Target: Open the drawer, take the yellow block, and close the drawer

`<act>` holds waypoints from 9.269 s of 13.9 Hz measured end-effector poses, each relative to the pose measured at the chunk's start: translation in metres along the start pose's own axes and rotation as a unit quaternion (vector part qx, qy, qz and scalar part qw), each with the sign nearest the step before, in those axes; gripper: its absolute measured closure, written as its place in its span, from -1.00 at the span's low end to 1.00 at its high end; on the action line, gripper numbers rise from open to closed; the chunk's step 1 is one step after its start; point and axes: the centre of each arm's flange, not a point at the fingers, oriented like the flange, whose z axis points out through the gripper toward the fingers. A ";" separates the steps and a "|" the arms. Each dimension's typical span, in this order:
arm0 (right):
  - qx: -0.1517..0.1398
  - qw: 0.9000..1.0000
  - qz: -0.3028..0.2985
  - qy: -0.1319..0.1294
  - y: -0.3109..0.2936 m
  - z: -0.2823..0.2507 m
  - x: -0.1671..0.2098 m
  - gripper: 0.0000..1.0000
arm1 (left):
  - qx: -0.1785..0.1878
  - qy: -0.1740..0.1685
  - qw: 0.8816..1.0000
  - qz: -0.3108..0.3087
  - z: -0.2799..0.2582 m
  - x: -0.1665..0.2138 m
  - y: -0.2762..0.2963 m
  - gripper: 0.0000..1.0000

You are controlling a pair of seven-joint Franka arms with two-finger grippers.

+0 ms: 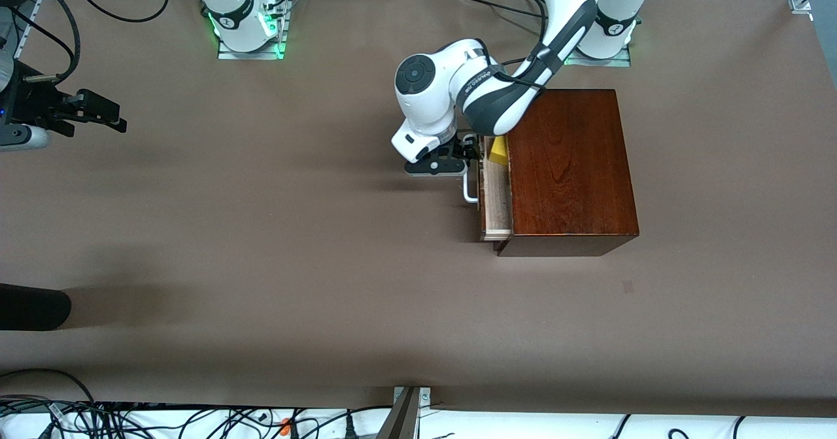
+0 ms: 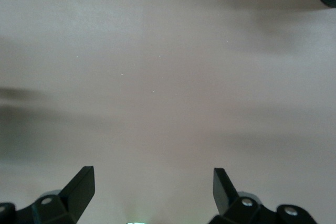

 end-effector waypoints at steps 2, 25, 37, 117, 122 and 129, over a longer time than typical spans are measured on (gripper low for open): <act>0.000 1.000 0.000 0.000 0.000 0.000 0.000 -1.00 | 0.003 -0.002 1.000 0.000 0.000 0.001 0.002 -1.00; 0.000 1.000 0.000 0.000 0.000 0.000 0.000 -1.00 | -0.037 0.014 0.999 -0.025 -0.016 -0.002 0.051 -1.00; 0.000 1.000 0.000 0.000 0.000 0.000 0.000 -1.00 | -0.055 0.017 0.997 -0.046 -0.020 0.002 0.068 -1.00; 0.017 0.966 0.238 0.095 -0.628 0.302 -0.046 -0.89 | -0.093 -0.027 0.994 0.054 -0.234 0.063 -0.490 -1.00; 0.014 0.966 0.238 0.095 -0.627 0.307 -0.044 -0.11 | -0.093 -0.027 0.994 0.054 -0.234 0.063 -0.490 -1.00; 0.010 0.963 0.249 0.100 -0.623 0.271 -0.033 -0.11 | -0.093 -0.025 0.994 0.054 -0.235 0.064 -0.490 -1.00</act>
